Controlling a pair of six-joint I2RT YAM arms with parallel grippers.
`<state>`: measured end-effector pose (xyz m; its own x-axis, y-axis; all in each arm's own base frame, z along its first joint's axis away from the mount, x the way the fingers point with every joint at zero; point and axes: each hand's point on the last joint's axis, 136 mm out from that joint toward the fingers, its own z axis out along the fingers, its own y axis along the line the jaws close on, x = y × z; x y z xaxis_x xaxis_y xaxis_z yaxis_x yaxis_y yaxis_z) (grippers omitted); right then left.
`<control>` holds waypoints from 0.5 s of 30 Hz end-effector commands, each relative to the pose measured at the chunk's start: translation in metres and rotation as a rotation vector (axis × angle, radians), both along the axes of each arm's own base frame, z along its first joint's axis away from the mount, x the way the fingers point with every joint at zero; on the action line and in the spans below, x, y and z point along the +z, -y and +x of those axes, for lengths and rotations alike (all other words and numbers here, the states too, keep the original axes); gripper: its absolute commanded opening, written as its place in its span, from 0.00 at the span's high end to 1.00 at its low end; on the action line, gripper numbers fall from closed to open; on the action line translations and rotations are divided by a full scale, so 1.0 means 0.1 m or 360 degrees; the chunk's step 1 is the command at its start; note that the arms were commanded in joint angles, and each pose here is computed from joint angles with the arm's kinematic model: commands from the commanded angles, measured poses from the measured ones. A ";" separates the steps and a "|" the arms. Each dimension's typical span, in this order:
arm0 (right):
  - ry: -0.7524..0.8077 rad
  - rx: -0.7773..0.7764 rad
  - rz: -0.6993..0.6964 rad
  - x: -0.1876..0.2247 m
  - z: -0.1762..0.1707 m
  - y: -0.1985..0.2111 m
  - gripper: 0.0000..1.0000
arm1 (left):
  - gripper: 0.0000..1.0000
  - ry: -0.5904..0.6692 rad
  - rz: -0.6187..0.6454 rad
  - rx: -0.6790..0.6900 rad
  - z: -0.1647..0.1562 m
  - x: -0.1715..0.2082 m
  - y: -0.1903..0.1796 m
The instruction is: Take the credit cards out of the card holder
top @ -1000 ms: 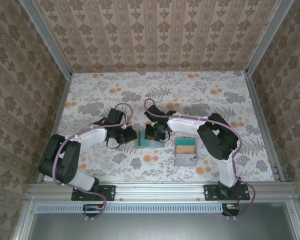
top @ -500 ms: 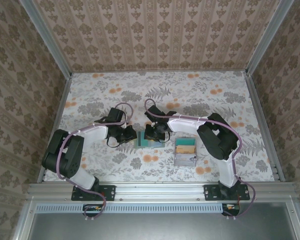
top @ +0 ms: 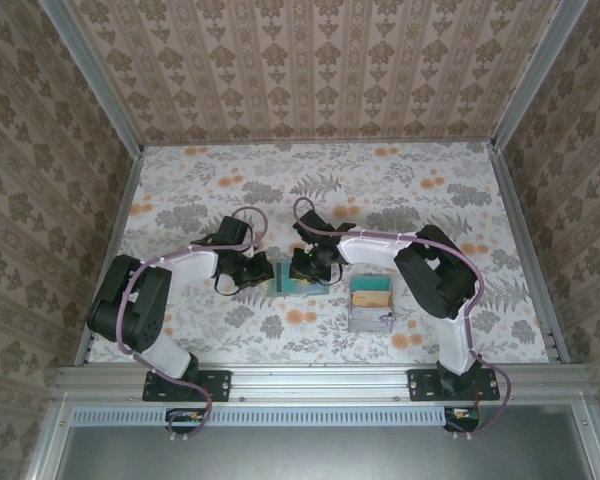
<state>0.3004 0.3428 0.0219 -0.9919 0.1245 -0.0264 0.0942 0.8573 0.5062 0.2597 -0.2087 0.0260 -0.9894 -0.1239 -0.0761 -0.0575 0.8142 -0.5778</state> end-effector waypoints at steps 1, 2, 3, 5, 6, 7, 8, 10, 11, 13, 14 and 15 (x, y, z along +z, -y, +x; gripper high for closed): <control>-0.0057 -0.0006 0.0023 -0.12 -0.04 -0.02 0.81 | 0.90 -0.0043 0.0029 -0.0045 -0.10 -0.11 0.00; -0.0055 -0.0002 0.0034 -0.11 -0.04 -0.03 0.81 | 0.90 -0.0046 0.0029 -0.0042 -0.10 -0.11 0.00; -0.0057 0.0001 0.0043 -0.11 -0.04 -0.04 0.81 | 0.90 -0.0046 0.0031 -0.0043 -0.10 -0.11 0.00; -0.0057 0.0008 0.0062 -0.10 -0.03 -0.06 0.81 | 0.91 -0.0048 0.0035 -0.0041 -0.10 -0.12 -0.01; -0.0060 0.0008 0.0067 -0.10 -0.03 -0.07 0.81 | 0.92 -0.0049 0.0038 -0.0037 -0.10 -0.12 -0.01; -0.0059 0.0008 0.0072 -0.10 -0.03 -0.07 0.83 | 0.92 -0.0051 0.0044 -0.0035 -0.10 -0.13 -0.02; -0.0063 0.0008 0.0072 -0.11 -0.04 -0.07 0.85 | 0.92 -0.0052 0.0045 -0.0035 -0.10 -0.13 -0.02; -0.0063 0.0010 0.0071 -0.11 -0.04 -0.07 0.89 | 0.92 -0.0054 0.0048 -0.0036 -0.10 -0.13 -0.02; -0.0061 0.0008 0.0073 -0.10 -0.04 -0.07 0.93 | 0.93 -0.0055 0.0055 -0.0035 -0.10 -0.14 -0.03; -0.0055 0.0002 0.0069 -0.09 -0.04 -0.05 0.99 | 0.97 -0.0059 0.0077 -0.0031 -0.10 -0.15 -0.05; -0.0051 -0.0002 0.0066 -0.08 -0.03 -0.04 1.00 | 0.98 -0.0066 0.0086 -0.0031 -0.11 -0.15 -0.06; -0.0049 -0.0007 0.0056 -0.08 -0.03 -0.02 1.00 | 0.99 -0.0063 0.0097 -0.0025 -0.10 -0.15 -0.07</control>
